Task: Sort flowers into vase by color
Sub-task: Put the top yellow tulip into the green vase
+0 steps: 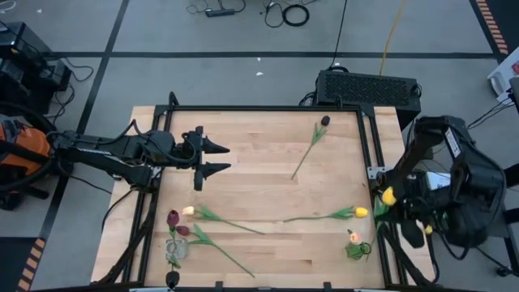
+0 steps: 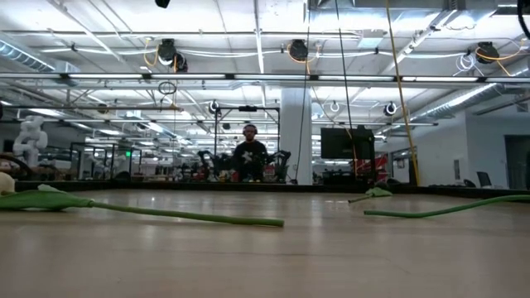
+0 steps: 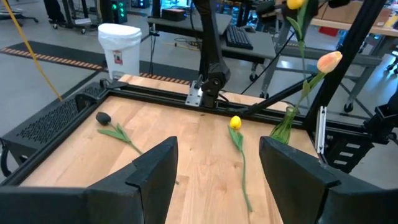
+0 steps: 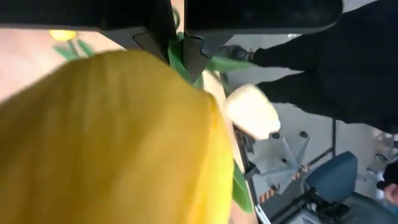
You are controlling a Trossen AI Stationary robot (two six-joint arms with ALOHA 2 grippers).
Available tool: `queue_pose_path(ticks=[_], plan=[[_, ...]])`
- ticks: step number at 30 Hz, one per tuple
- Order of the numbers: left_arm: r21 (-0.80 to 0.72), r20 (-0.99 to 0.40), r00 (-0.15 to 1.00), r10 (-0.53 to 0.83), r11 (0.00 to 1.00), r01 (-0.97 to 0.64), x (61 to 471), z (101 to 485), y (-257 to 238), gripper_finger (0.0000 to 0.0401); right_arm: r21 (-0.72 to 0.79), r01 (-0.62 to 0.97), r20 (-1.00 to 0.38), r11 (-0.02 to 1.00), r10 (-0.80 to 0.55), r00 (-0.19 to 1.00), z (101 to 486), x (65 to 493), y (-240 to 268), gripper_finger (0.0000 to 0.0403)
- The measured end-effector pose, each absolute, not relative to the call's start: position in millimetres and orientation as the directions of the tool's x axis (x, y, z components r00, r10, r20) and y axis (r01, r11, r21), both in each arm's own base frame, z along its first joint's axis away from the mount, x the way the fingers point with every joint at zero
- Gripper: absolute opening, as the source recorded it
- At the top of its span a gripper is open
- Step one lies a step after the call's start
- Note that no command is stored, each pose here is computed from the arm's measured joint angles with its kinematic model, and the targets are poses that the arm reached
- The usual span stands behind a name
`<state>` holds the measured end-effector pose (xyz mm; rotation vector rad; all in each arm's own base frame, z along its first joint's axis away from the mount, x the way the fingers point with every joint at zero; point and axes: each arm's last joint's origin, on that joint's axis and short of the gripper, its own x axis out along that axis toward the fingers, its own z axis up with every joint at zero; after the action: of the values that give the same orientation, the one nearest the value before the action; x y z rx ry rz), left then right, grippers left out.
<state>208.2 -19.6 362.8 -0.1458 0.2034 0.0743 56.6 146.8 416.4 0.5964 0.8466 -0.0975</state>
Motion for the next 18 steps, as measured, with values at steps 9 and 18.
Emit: queue_pose_path(ticks=[9, 18], plan=[[-0.133, -0.206, 0.976, 0.073, 0.986, -0.102, 208, 363, -19, 0.0234, 0.416, 0.248, -0.717, 0.875, 0.148, 0.681, 412, 54, 122, 0.0000], [-0.132, -0.206, 0.976, 0.077, 0.986, -0.106, 208, 363, -19, 0.0234, 0.334, 0.224, -0.757, 0.915, 0.119, 0.643, 397, 55, 123, 0.0000]])
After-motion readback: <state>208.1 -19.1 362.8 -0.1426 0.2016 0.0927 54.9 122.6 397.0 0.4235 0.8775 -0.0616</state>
